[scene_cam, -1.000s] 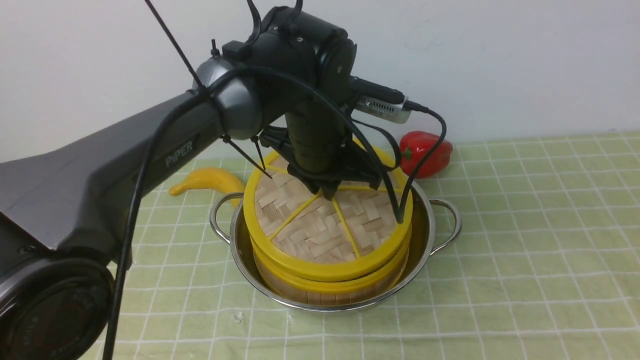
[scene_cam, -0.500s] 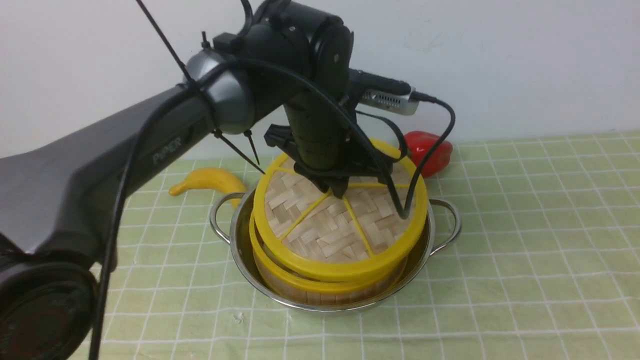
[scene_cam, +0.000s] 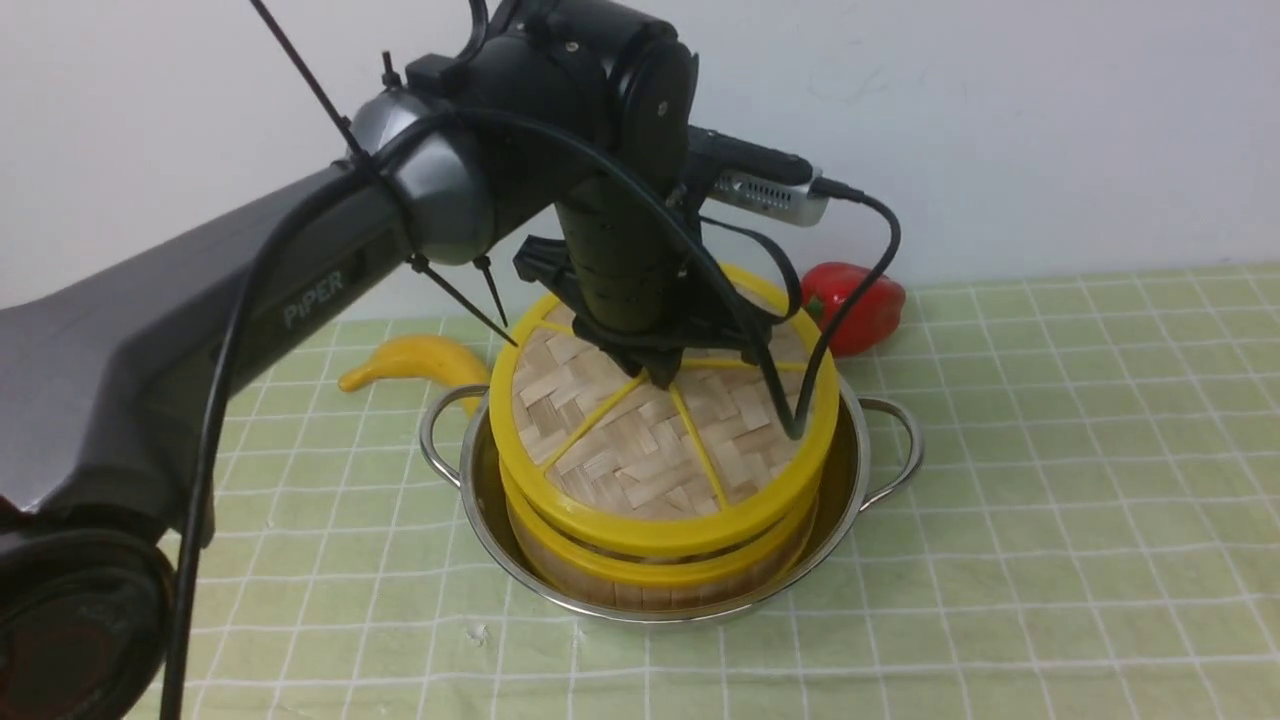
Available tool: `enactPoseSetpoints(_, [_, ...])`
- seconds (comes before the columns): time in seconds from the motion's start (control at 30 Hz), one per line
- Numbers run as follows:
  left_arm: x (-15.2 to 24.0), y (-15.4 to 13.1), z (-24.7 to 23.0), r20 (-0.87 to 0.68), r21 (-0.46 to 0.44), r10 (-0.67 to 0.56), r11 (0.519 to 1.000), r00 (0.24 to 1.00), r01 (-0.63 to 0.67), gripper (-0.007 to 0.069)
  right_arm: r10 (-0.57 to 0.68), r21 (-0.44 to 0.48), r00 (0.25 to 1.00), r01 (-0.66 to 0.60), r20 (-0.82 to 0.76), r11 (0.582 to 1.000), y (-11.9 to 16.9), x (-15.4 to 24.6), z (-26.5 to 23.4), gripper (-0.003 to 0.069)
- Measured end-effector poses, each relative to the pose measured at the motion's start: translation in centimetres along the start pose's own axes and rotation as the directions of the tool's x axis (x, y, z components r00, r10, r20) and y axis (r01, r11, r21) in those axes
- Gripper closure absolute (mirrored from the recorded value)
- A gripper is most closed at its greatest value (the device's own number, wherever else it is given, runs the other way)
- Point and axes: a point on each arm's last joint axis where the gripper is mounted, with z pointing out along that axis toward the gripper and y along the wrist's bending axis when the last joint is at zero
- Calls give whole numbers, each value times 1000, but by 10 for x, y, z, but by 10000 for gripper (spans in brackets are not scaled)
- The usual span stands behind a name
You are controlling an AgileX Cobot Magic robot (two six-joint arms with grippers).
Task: Place the steamer in the pot on the green tablecloth, and put the lid on the steamer.
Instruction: 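Place the yellow bamboo steamer lid onto the steamer in the pot with the left gripper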
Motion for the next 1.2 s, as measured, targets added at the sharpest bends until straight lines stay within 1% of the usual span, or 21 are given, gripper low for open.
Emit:
enactPoseSetpoints(0.23, [-1,2,19,-40,-14,0,1000,999,0,508,0,0,1000,0,0,1000,0,0,0,237])
enactPoseSetpoints(0.43, [-1,5,20,-37,-52,14,999,999,-16,508,0,0,1000,0,0,1000,0,0,0,237])
enactPoseSetpoints(0.8, [-1,3,20,-41,-23,3,1000,999,-4,508,0,0,1000,0,0,1000,0,0,0,237])
enactPoseSetpoints(1.2, [-1,3,20,-41,-22,3,1000,999,-4,508,0,0,1000,0,0,1000,0,0,0,237])
